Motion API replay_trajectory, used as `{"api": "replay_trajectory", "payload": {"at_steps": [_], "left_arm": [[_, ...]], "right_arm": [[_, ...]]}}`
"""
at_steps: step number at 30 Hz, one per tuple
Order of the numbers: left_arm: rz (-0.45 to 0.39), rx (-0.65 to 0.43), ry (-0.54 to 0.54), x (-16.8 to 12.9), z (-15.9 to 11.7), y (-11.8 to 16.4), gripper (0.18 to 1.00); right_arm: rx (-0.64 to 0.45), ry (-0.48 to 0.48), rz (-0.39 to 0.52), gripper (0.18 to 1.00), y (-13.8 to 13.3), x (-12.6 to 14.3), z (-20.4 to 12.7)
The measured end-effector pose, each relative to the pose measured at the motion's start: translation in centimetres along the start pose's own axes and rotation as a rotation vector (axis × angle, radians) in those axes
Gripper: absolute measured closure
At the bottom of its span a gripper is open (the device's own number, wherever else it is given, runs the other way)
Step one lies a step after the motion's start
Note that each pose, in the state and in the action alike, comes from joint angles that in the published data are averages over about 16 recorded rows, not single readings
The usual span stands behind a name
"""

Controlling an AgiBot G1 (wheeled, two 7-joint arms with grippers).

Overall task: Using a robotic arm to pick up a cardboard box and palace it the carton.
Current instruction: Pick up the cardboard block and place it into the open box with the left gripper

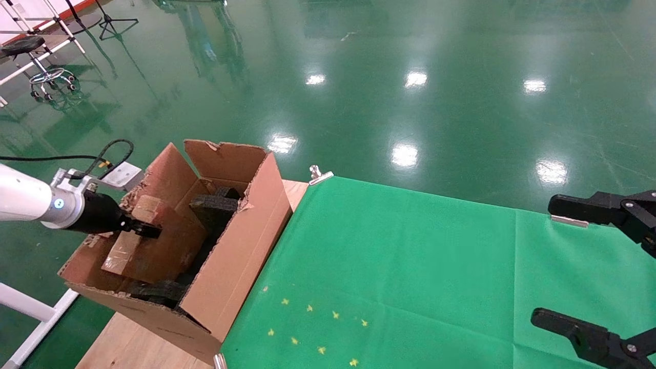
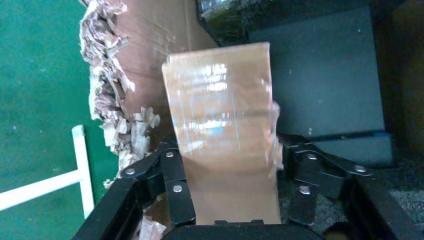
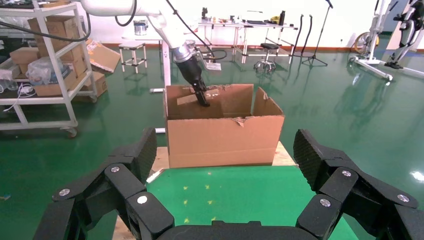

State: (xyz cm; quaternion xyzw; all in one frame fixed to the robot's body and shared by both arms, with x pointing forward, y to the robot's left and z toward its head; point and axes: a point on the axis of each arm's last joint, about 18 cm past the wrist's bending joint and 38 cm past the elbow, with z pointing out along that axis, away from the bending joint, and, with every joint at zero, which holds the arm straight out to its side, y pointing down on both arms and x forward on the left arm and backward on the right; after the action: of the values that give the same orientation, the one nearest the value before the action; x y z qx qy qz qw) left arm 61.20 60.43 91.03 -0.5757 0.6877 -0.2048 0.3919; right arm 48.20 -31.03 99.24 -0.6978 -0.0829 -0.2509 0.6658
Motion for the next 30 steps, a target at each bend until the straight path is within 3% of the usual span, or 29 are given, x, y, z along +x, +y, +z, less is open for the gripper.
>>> {"api": "replay_trajectory", "payload": {"at_steps": [14, 21, 30], "left_arm": [[0.009, 0.016, 0.014, 0.0, -0.6, -0.7, 0.525], [0.034, 0.088, 0.034, -0.2, -2.6, -3.5, 0.387], [0.099, 0.215, 0.076, -0.2, -7.3, -8.1, 0.253]], "right_arm": [[0.0, 0.0, 0.0, 0.178, 0.0, 0.0, 0.0], [0.0, 0.0, 0.0, 0.178, 0.0, 0.0, 0.0], [0.0, 0.0, 0.0, 0.178, 0.0, 0.0, 0.0]]}}
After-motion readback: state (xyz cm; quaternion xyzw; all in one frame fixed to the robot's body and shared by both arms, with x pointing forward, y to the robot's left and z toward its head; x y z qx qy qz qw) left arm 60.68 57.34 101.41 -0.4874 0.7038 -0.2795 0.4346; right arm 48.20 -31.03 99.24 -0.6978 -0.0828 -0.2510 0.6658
